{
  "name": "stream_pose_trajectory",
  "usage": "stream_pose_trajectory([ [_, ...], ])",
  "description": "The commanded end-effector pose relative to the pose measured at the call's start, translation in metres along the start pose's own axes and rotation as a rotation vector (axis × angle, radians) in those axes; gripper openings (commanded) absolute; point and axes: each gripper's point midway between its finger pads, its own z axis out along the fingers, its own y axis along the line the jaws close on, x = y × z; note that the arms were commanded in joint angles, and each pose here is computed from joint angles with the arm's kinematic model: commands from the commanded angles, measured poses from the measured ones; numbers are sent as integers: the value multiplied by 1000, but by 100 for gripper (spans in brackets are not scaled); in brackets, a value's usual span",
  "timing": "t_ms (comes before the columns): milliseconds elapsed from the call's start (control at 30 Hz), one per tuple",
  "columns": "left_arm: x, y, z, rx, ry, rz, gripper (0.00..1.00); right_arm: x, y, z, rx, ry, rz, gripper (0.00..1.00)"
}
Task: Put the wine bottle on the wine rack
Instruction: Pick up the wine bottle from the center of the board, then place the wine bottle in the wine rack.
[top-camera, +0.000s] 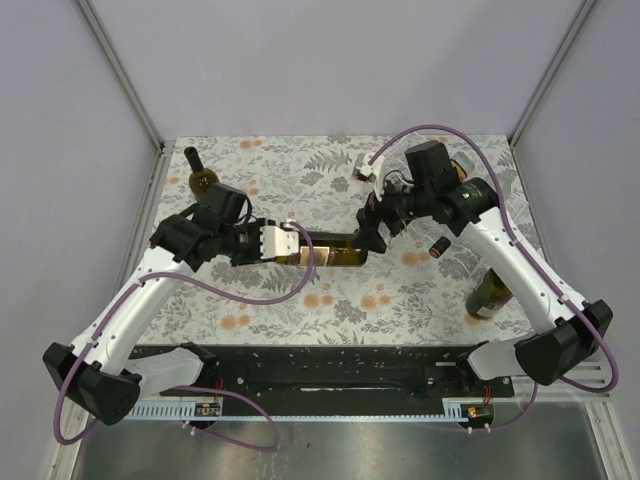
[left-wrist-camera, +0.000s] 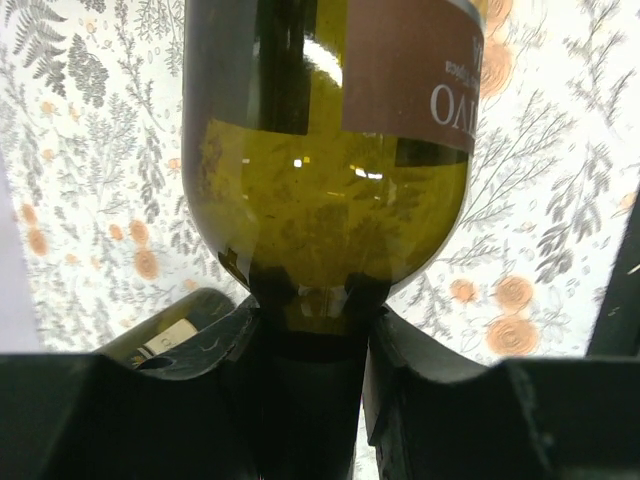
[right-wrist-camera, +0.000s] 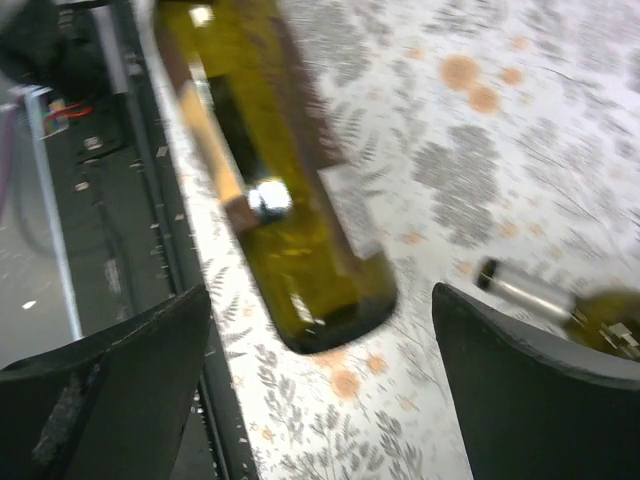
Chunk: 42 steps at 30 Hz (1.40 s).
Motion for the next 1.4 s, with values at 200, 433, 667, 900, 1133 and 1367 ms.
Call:
stream_pose_trajectory([
  [200,-68,-11,5,-23,-248,-225,0,-40,-118,-149,750,-196,125,100],
  [433,-76,-33,32,30,-230,-294,0,-22,-163,-224,982,-238,234,99],
  [667,-72,-30,66,-31,-184,-389,0,8,-193,-258,1033,-241,367,98],
  [900,-95,-43,106,21,-185,-499,0,13,-206,-258,1034,-228,410,98],
  [1133,-120,-63,134,110,-215,-625,0,11,-198,-261,1042,-228,402,98],
  [1367,-160,-75,140,140,-342,-629,0,11,-195,-261,1038,-221,412,98],
])
